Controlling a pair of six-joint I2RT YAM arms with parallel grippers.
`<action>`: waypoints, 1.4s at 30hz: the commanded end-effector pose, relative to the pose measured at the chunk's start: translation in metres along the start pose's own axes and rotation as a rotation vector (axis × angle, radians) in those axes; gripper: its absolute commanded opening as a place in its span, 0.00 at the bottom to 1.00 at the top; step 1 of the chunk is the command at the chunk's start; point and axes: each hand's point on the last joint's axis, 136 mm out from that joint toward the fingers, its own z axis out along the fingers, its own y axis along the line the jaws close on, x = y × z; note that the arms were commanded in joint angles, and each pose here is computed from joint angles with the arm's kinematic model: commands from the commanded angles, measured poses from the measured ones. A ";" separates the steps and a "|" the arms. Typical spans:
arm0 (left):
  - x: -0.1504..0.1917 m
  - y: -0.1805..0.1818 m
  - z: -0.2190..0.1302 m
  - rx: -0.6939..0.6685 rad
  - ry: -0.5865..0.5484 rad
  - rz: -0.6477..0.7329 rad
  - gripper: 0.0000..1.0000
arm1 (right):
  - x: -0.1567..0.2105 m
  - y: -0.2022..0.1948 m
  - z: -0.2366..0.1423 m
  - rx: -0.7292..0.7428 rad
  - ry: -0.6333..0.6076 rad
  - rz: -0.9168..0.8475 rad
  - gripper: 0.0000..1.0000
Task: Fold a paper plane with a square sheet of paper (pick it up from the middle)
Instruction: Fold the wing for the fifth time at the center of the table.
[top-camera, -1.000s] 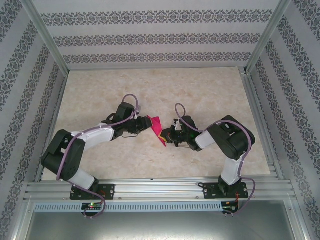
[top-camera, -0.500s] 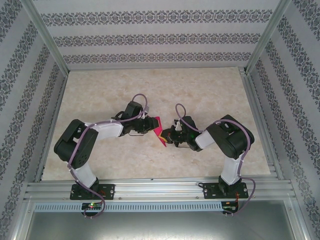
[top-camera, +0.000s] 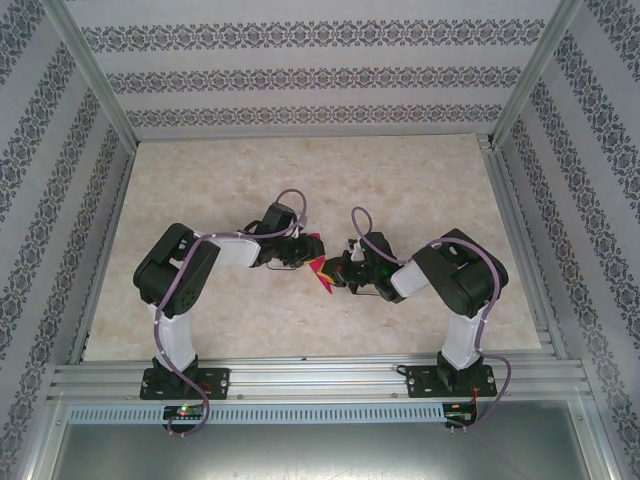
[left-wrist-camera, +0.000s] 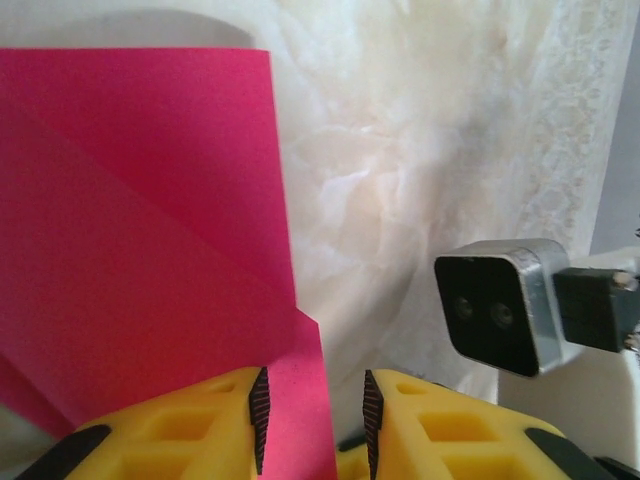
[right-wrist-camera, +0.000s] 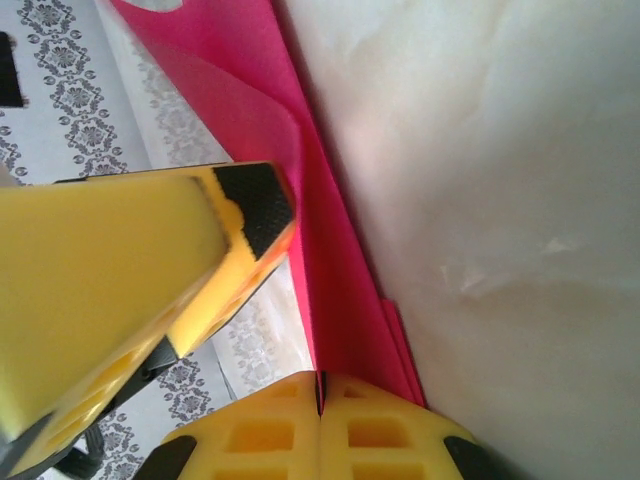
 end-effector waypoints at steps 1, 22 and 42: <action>-0.003 0.002 0.008 -0.019 -0.009 0.036 0.34 | -0.002 -0.019 -0.003 0.054 -0.015 0.032 0.04; 0.006 0.014 0.012 -0.057 0.037 0.037 0.32 | 0.015 0.003 -0.021 0.238 0.051 -0.149 0.20; 0.007 0.011 0.012 -0.046 0.048 0.036 0.32 | 0.023 -0.032 -0.021 0.386 0.071 -0.158 0.16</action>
